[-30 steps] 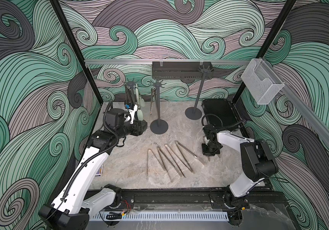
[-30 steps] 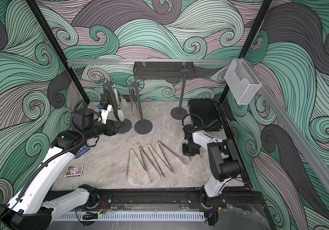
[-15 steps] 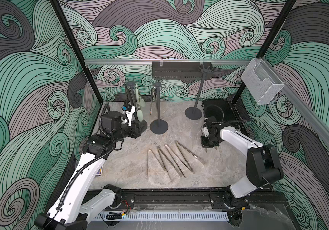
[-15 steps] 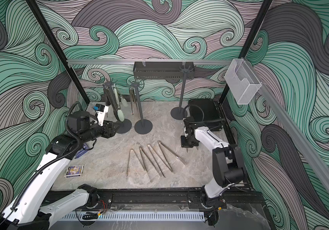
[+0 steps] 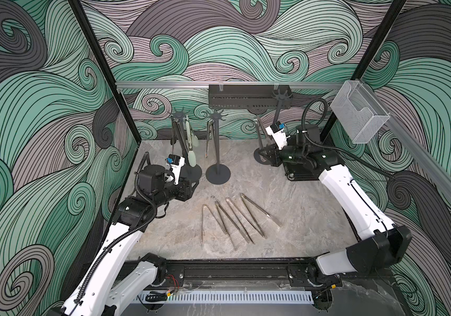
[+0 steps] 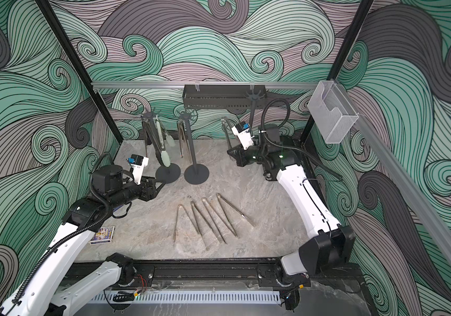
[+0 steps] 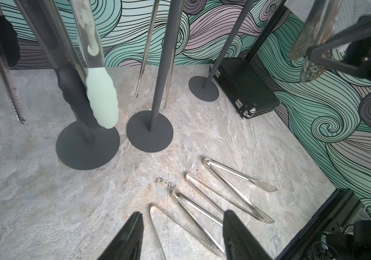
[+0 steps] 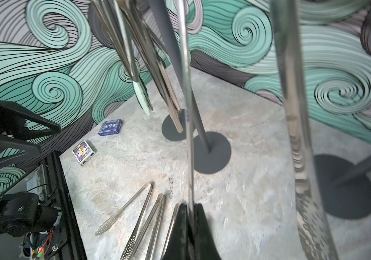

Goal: Hang food tongs on kitchen utensil racks
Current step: Hang the food tongs on the rack.

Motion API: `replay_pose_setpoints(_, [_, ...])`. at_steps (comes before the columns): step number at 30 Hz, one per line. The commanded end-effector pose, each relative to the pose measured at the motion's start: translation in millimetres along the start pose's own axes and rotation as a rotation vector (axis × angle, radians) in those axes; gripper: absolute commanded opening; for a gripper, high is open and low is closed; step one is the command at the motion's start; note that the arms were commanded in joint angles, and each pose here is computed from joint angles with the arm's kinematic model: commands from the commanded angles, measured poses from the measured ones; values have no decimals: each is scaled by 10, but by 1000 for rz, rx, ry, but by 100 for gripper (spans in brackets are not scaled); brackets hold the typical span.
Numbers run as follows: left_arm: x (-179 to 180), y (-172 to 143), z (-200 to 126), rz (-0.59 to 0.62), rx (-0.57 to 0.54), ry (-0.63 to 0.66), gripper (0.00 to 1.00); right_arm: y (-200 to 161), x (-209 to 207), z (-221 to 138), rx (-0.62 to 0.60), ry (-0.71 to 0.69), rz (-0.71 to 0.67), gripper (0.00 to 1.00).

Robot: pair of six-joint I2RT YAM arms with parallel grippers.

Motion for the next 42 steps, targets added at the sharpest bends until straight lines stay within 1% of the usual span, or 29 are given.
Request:
replay_pose_setpoints(1, [-74, 41, -36, 10, -25, -45, 57, 217, 74, 143, -46, 101, -109, 0])
replay_pose_setpoints(5, [-88, 45, -33, 12, -23, -53, 57, 353, 12, 291, -60, 143, -141, 0])
replay_pose_setpoints(9, [-81, 49, -20, 13, -20, -48, 57, 439, -16, 439, -46, 189, -157, 0])
replay_pose_setpoints(21, [-58, 41, 22, 33, -4, -36, 57, 434, -103, 872, 0, 235, -141, 0])
replay_pose_setpoints(42, [-30, 23, 42, 49, 5, -23, 57, 353, -214, 1099, 22, 241, -102, 0])
Point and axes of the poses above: each gripper's point midway between its finger pads, its own z axis out along the fingers, its own x axis along the line the jaws close on, y = z × x, the point moved 2 cm from there along -z, back along the fingers, and after that the axes turned 12 degrees about -z, right-handed, at the moved point
